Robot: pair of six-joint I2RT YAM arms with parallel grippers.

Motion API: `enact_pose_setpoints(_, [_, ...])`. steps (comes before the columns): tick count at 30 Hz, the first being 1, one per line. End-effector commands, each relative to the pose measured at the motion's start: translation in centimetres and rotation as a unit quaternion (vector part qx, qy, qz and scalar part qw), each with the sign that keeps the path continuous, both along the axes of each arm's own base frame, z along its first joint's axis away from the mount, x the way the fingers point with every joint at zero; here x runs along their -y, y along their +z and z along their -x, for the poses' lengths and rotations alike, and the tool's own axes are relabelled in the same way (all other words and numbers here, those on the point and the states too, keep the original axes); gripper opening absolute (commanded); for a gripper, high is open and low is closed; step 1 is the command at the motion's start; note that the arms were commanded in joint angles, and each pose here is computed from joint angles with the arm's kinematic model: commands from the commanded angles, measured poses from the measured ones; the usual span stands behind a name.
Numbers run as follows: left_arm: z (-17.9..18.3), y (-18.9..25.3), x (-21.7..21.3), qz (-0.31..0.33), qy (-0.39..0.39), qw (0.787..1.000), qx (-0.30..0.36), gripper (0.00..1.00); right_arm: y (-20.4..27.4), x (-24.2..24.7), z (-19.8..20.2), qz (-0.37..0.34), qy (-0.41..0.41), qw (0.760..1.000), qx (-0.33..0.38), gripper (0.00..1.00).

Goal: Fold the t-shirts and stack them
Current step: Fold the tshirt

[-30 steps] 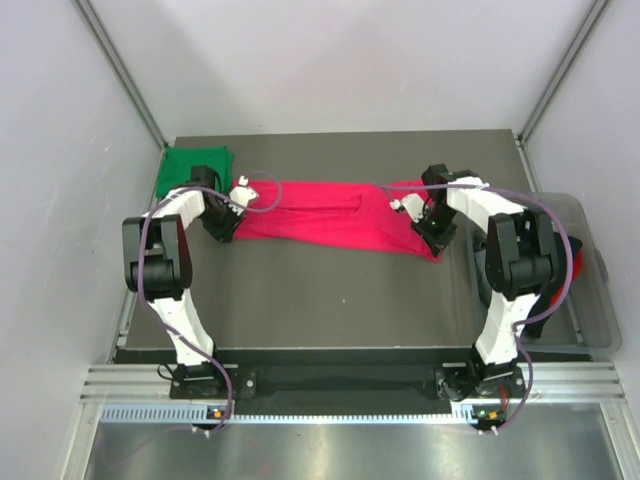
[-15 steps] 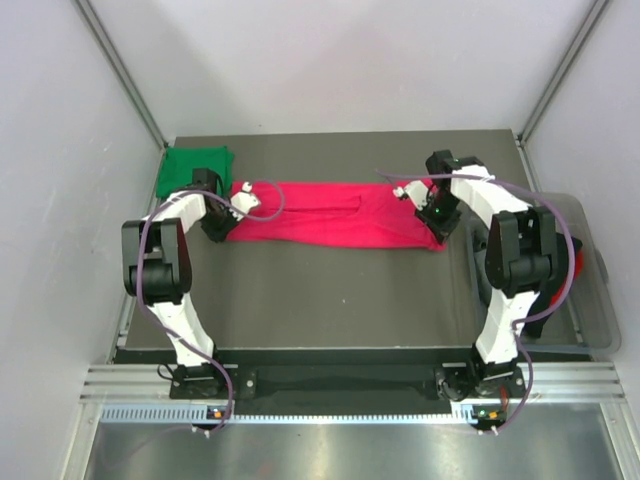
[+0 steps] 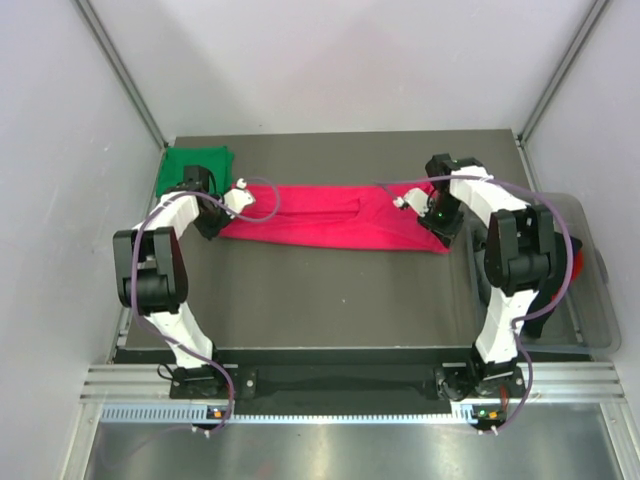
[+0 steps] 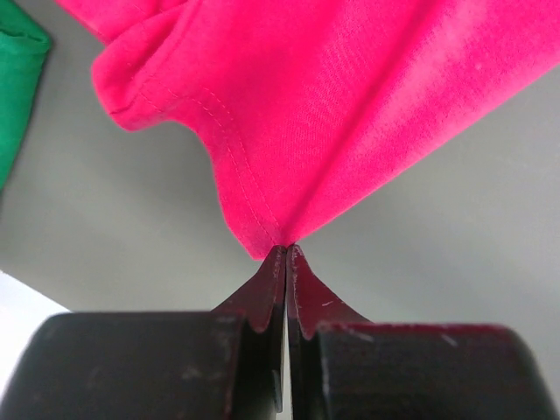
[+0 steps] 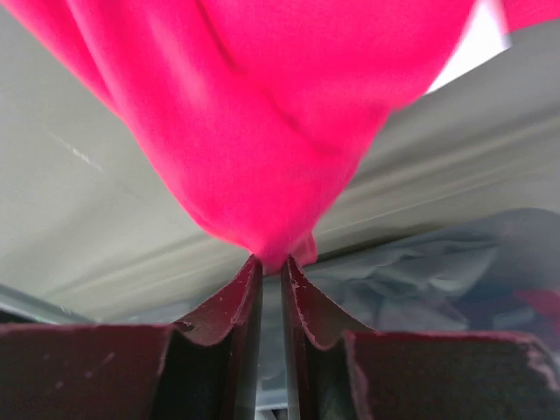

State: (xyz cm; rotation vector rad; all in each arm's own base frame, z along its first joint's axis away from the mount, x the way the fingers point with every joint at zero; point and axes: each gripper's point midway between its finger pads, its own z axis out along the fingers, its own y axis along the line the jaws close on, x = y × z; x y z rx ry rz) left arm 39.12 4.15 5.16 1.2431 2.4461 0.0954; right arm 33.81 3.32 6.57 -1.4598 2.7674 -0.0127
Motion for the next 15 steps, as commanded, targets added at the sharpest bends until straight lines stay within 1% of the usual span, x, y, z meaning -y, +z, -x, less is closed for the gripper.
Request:
enact_pose_setpoints(1, [-0.5, 3.0, -0.7, -0.008, -0.011, 0.999, 0.038, 0.00, 1.2, 1.8, 0.5, 0.026, 0.021, 0.999, 0.010, 0.15])
enact_pose_setpoints(2, [-0.4, 3.2, -0.7, -0.007, -0.014, 0.999, 0.038, 0.00, 1.4, 1.5, 0.3, 0.019, 0.022, 0.999, 0.015, 0.16])
enact_pose_setpoints(3, [-0.2, 3.3, -0.3, 0.000, -0.019, 0.999, 0.036, 0.00, 2.2, 1.2, -0.1, 0.009, 0.019, 0.999, 0.029, 0.20])
enact_pose_setpoints(6, [0.2, 3.8, 0.1, 0.010, -0.026, 0.999, 0.037, 0.00, 3.4, -0.7, -1.3, -0.041, 0.002, 0.998, 0.053, 0.27])
enact_pose_setpoints(7, [0.3, 4.0, 0.3, 0.013, -0.026, 0.999, 0.039, 0.00, 3.5, -1.6, -1.5, -0.066, -0.005, 0.996, 0.054, 0.28])
enact_pose_setpoints(10, [1.2, 3.6, 0.7, 0.024, -0.027, 0.999, 0.027, 0.00, 3.3, -3.5, -3.2, -0.109, -0.043, 0.991, 0.058, 0.30])
enact_pose_setpoints(11, [1.4, 3.6, 0.8, 0.026, -0.027, 0.999, 0.026, 0.00, 3.0, -4.1, -4.2, -0.119, -0.052, 0.989, 0.065, 0.31])
enact_pose_setpoints(13, [2.2, 3.5, 1.0, 0.029, -0.025, 0.999, 0.022, 0.00, 2.6, -5.0, -5.1, -0.137, -0.077, 0.985, 0.066, 0.31])
enact_pose_setpoints(15, [2.7, 3.6, 1.1, 0.031, -0.026, 0.999, 0.021, 0.00, 1.8, -5.4, -6.9, -0.141, -0.101, 0.982, 0.079, 0.32])
